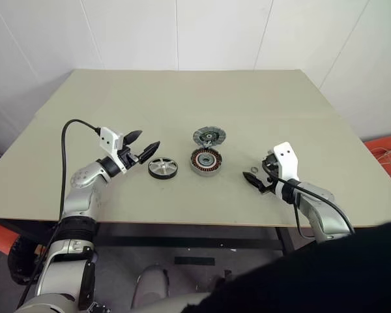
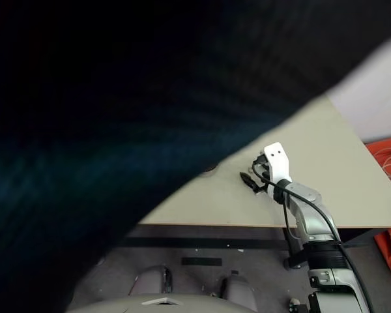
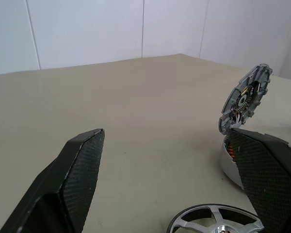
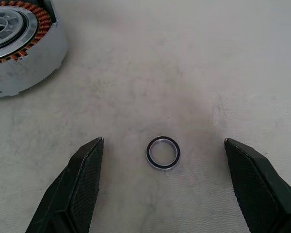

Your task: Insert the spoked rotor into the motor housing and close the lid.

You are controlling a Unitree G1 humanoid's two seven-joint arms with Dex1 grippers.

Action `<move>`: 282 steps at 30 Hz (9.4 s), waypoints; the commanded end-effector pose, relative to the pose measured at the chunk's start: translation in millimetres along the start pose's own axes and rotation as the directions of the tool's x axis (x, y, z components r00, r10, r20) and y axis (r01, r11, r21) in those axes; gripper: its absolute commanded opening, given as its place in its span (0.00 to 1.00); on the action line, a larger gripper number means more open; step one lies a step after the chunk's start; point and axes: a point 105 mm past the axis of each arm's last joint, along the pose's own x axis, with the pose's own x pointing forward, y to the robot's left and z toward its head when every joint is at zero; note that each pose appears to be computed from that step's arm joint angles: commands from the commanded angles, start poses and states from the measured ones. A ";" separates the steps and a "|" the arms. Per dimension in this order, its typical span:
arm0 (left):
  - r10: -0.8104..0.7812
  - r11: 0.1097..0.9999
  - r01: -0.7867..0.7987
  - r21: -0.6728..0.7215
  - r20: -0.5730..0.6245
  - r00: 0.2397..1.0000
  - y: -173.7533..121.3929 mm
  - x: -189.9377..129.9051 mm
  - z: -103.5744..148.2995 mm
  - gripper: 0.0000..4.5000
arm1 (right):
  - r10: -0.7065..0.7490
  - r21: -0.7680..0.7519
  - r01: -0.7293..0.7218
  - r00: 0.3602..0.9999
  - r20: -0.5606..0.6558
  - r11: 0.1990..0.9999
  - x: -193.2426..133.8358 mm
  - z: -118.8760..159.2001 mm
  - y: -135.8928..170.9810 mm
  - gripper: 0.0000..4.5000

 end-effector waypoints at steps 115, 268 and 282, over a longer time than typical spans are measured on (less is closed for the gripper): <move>0.011 0.998 -0.014 0.057 0.041 0.999 2.7 0.8 19.1 0.96 | 0.213 -0.102 -0.203 0.972 0.098 0.974 63.9 80.9 95.1 0.14; 0.136 0.989 -0.130 0.065 -0.106 0.985 14.9 -5.9 -6.1 0.96 | 0.222 -0.116 -0.203 0.957 0.189 0.972 47.4 100.9 101.2 0.01; 0.208 0.925 -0.292 -0.243 -0.320 0.924 27.7 -26.4 -28.9 0.96 | 0.091 -0.107 -0.072 0.980 0.178 0.992 25.3 96.2 55.0 0.01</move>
